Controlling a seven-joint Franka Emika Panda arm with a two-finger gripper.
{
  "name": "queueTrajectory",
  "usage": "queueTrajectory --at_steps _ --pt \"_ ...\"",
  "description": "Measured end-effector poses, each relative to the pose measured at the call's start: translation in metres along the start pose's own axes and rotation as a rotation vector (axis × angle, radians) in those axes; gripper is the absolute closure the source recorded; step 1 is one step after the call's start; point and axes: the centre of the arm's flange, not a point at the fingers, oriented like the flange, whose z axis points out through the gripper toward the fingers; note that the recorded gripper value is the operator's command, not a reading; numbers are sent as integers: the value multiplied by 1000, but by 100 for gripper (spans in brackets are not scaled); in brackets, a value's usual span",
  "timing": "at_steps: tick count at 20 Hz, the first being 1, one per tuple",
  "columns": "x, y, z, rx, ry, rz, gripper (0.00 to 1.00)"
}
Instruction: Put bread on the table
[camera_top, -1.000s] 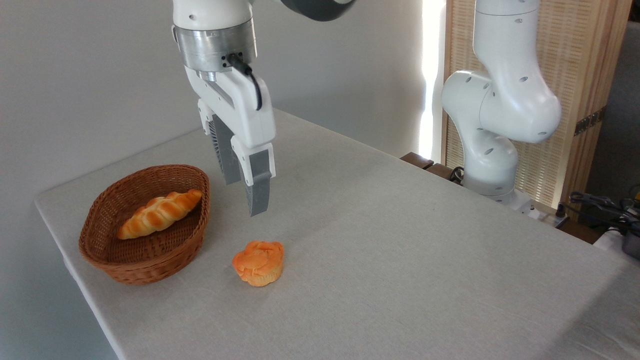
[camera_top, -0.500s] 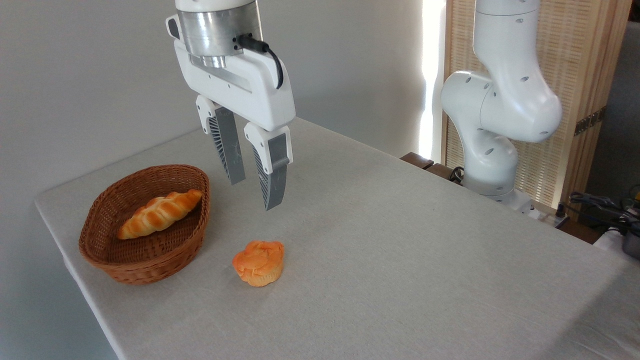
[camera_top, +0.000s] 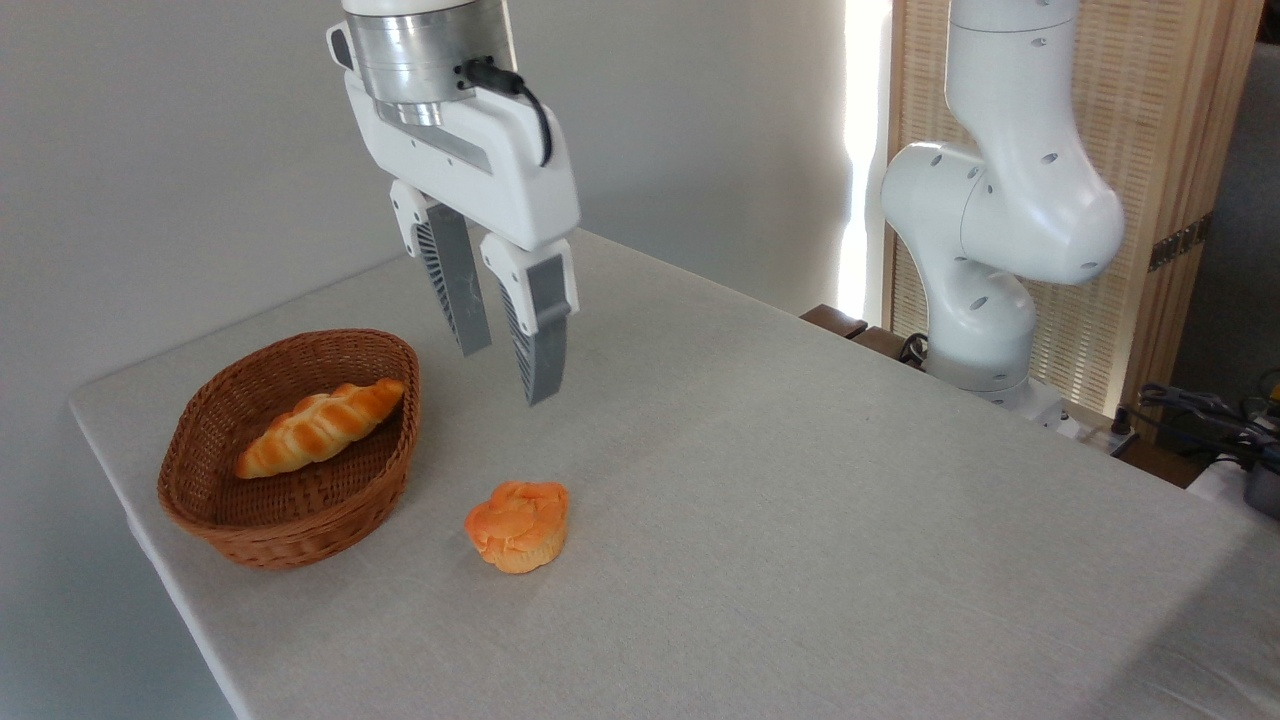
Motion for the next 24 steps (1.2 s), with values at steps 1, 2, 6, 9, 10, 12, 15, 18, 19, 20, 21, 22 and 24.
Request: queueTrajectory --at_steps 1,2,6,9,10,12,15,18,19,20,21,22,24 --pt "6 7 1 -4 -3 16 0" --pt "11 13 2 -6 -5 29 0" --pt "13 14 2 -6 -6 33 0" --pt "12 14 2 -6 -6 32 0" --pt "12 13 2 -6 -6 31 0" --pt "11 12 2 -5 -6 28 0" --pt "10 11 2 -5 -5 24 0" --pt "9 10 1 -4 -5 2 0" --pt "9 10 1 -4 -4 -10 0" --pt "9 10 1 -4 -4 -17 0" --pt "9 10 1 -4 -4 -21 0" --pt "9 10 1 -3 -4 -23 0" --pt "9 10 0 -3 -4 -24 0"
